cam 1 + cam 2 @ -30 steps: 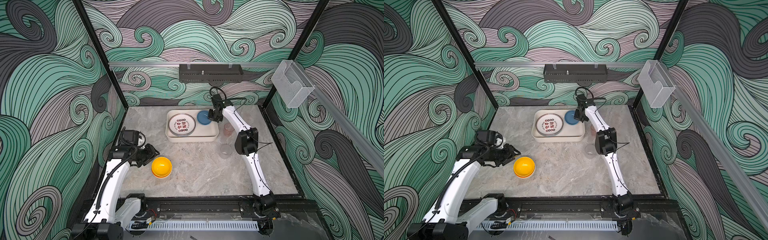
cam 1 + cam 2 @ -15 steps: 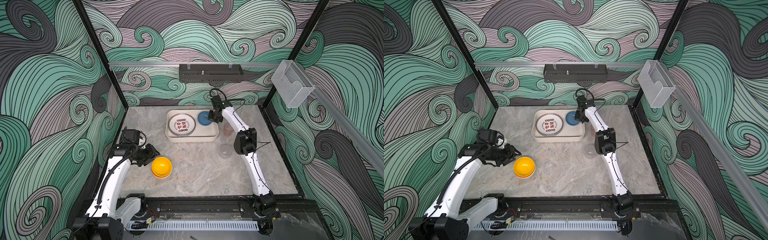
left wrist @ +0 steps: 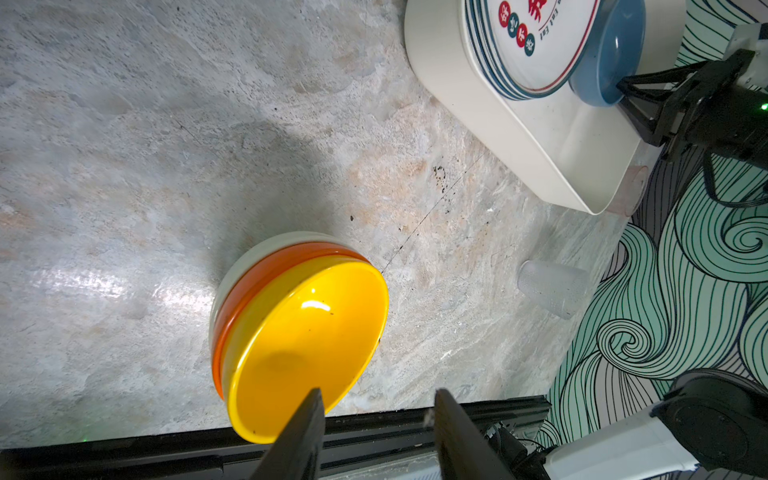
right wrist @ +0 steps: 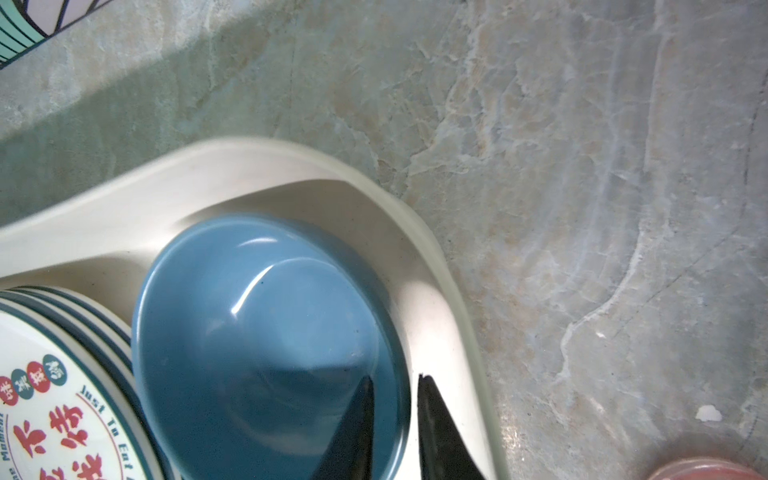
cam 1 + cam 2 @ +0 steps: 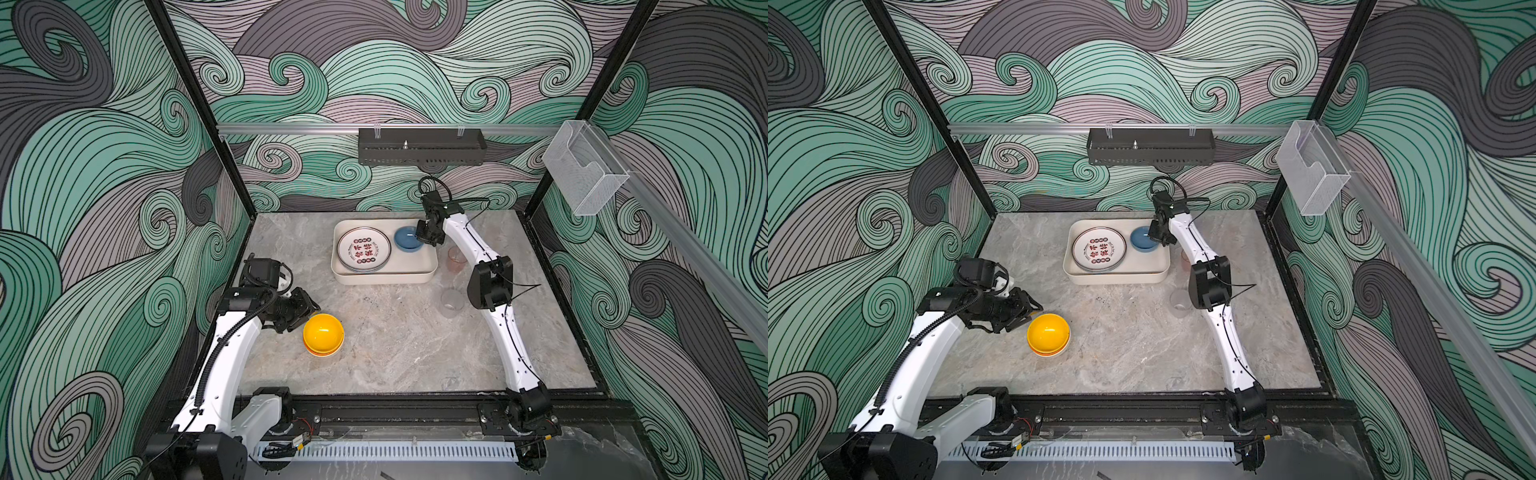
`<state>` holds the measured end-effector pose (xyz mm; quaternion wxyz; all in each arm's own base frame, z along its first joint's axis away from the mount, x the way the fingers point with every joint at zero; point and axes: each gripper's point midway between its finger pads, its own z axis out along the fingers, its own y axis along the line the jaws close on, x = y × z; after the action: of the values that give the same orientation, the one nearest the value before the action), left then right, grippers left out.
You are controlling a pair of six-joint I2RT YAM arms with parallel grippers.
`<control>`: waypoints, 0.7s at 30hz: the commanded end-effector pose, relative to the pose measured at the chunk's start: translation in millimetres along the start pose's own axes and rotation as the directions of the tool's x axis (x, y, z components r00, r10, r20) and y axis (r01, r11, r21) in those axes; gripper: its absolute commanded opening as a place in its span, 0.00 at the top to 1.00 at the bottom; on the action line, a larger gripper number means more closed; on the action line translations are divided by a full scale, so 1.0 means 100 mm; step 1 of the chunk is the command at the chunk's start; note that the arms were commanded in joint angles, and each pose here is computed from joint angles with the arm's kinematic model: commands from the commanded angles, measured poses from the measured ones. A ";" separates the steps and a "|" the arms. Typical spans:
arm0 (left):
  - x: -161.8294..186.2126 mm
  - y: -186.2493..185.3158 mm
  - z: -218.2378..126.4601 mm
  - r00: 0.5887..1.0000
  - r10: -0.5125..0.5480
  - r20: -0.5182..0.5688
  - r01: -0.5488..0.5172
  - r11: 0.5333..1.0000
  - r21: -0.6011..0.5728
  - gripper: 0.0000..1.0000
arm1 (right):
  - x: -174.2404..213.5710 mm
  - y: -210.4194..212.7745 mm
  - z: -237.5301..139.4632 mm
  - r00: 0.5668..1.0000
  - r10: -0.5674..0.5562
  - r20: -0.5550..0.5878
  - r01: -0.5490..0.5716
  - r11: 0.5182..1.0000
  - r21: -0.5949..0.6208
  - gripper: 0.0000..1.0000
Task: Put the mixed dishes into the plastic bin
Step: 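Lower the blue bowl into the bin beside the plates and open the right gripper, then move the right gripper to the yellow bowl while the left gripper nears the stack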
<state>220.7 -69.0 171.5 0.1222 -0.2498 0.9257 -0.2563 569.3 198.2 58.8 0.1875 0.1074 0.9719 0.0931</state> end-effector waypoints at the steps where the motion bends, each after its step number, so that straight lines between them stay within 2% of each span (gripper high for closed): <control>1: 0.02 0.01 -0.02 1.000 -0.002 -0.019 0.002 1.000 -0.005 0.54 | -0.17 0.05 -0.37 0.998 0.000 0.060 0.001 1.000 -0.020 0.76; 11: -0.03 -0.05 -0.13 0.999 0.030 0.014 -0.030 1.000 -0.007 0.54 | -0.18 0.12 -1.13 0.990 -0.063 0.124 0.068 0.997 -0.042 0.69; 21: 0.06 0.12 -0.19 0.999 0.047 -0.019 -0.049 0.993 -0.105 0.53 | 0.31 0.35 -1.70 0.984 -0.143 0.109 0.163 0.965 -0.206 0.66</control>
<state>214.8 -63.6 180.9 0.1245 -0.2324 0.9355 -0.2350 493.8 198.0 202.0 0.2476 0.0468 0.9574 0.1411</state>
